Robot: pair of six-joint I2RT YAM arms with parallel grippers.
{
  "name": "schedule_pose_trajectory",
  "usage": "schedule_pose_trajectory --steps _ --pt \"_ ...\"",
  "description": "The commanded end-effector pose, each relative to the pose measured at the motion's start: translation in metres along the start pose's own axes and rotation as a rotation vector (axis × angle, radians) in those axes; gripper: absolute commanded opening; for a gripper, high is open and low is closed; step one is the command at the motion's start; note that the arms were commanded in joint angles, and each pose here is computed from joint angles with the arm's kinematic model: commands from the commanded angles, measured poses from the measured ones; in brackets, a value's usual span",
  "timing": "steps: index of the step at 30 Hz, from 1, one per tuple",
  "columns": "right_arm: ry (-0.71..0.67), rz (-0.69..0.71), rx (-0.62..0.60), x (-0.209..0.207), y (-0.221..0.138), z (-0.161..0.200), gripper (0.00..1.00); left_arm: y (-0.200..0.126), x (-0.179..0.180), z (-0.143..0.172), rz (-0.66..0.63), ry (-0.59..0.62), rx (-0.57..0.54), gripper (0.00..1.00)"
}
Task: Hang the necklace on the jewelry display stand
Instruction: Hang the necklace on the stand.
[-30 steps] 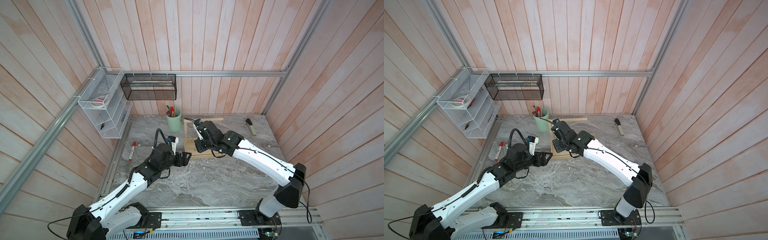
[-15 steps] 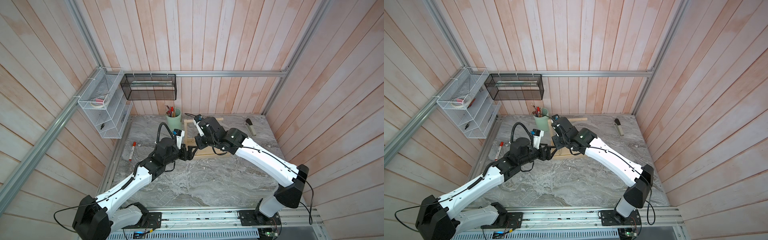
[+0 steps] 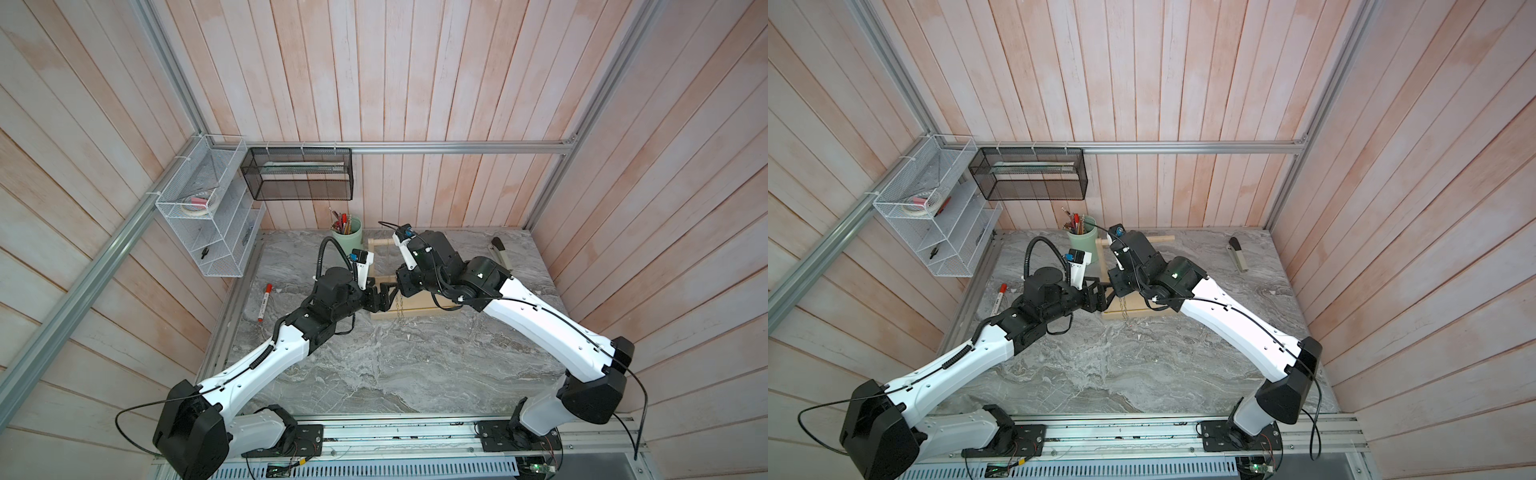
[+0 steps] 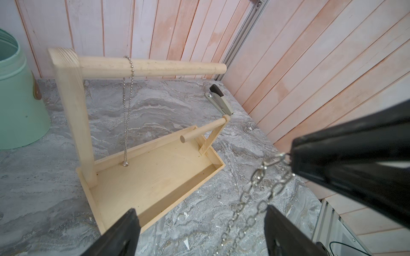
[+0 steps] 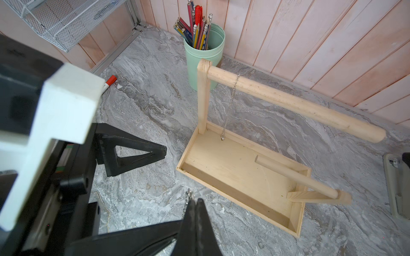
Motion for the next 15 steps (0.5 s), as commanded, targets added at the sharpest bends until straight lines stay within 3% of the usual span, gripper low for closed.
schedule_pose_trajectory --steps 1,15 --pt "-0.001 -0.009 -0.018 0.001 -0.011 -0.002 0.0 0.003 -0.012 -0.018 0.033 0.037 -0.049 0.91" --pt "0.012 -0.022 -0.059 -0.001 -0.025 -0.009 0.0 0.018 -0.012 -0.026 0.028 0.063 -0.055 0.91"
Point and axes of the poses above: each gripper's point midway between its finger pads, its own y axis out along the fingers, its own x axis along the line the jaws close on, z = x × y, the point moved 1 cm from there along -y, back along the fingers, and after that the axes turned 10 degrees about -y, right-handed, at the moved point
